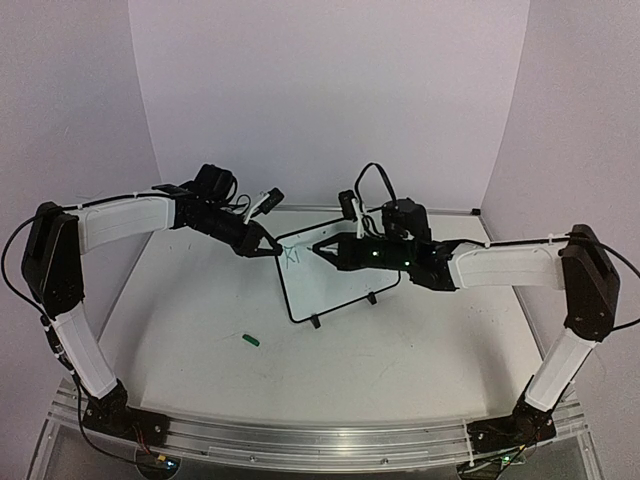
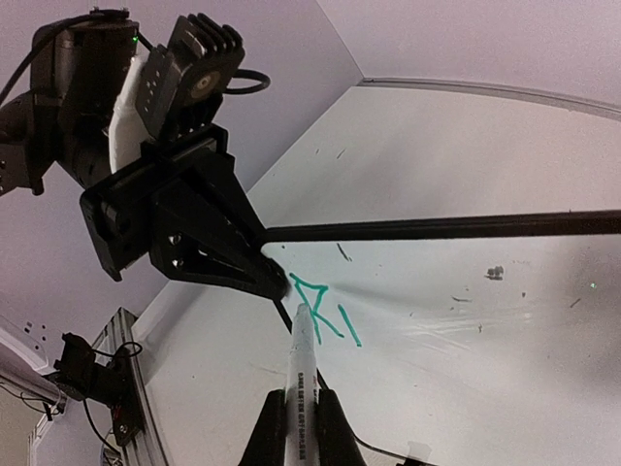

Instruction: Write a sentence on the whiteboard

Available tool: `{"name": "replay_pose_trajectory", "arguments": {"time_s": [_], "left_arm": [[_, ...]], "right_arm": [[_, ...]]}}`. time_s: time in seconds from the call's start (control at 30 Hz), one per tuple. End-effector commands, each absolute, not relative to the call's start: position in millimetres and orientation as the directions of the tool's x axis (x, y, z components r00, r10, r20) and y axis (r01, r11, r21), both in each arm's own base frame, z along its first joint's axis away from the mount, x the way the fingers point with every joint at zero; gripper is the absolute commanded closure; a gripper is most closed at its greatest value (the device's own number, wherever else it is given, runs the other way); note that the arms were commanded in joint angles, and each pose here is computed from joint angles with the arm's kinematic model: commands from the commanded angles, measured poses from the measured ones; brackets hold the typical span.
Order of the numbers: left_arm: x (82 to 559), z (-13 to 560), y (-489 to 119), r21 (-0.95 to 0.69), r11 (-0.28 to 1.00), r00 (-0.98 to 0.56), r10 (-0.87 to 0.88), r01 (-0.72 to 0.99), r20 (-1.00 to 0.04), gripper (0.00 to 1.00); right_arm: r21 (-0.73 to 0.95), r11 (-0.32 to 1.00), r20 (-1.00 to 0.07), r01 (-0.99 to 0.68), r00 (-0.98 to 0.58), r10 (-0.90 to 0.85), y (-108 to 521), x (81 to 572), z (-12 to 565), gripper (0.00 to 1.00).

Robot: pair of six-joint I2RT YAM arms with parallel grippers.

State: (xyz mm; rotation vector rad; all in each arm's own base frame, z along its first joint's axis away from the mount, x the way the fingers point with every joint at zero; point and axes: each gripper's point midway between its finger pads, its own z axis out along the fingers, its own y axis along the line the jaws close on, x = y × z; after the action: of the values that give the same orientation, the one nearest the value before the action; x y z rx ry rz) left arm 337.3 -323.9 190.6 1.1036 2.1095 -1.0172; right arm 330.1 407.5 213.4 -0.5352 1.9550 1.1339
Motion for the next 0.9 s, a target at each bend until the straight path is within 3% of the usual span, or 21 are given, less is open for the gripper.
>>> {"name": "replay_pose_trajectory", "arguments": {"time_s": [0.0,0.87], "left_arm": [[335.6,184.0,-320.8,-0.336,0.399,-0.506,0.476,0.853,-0.719,1.0],[334.3,182.6,-322.1,-0.331,0.398,-0.502,0.484,0.856,-0.716,1.0]], "right_arm": [[0.504,0.501,-0.835,-0.703,-0.545,0.076,414.1,343.9,234.7,1.0],[0.495,0.532,-0.841,-0.688,-0.534,0.092,411.1,350.3,229.4,1.0]]}}
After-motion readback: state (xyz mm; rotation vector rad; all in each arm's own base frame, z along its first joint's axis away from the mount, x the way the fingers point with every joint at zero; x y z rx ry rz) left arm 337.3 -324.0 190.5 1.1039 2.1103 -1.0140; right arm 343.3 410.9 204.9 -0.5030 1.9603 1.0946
